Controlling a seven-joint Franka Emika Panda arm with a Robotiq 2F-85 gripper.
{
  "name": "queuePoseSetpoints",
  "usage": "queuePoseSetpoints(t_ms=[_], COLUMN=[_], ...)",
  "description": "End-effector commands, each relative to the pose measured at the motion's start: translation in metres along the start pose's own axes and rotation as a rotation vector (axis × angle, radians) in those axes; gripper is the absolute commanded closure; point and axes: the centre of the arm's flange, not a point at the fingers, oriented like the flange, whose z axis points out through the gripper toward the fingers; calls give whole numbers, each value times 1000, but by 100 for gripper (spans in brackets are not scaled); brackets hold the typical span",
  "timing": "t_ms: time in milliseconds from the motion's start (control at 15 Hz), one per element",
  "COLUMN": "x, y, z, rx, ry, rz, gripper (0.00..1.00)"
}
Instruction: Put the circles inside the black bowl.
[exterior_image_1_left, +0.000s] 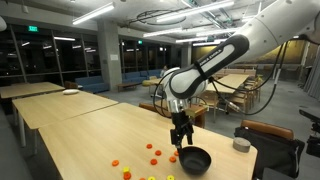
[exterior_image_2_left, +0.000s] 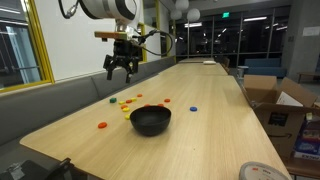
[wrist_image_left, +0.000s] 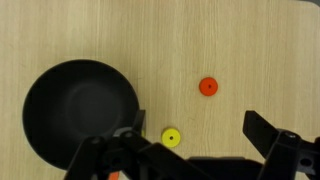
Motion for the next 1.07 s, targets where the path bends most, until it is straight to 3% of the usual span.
queuePoseSetpoints(t_ms=[0, 200, 467, 733, 1000], x=[53, 79, 95, 96, 91], y=[-1, 10, 30, 29, 11], z=[18, 40, 73, 105, 134], rx=[45, 88, 128, 78, 29], ry=[-2, 35, 150, 262, 319], rz=[16, 61, 132, 174, 192], gripper=[0, 0, 0, 0, 0])
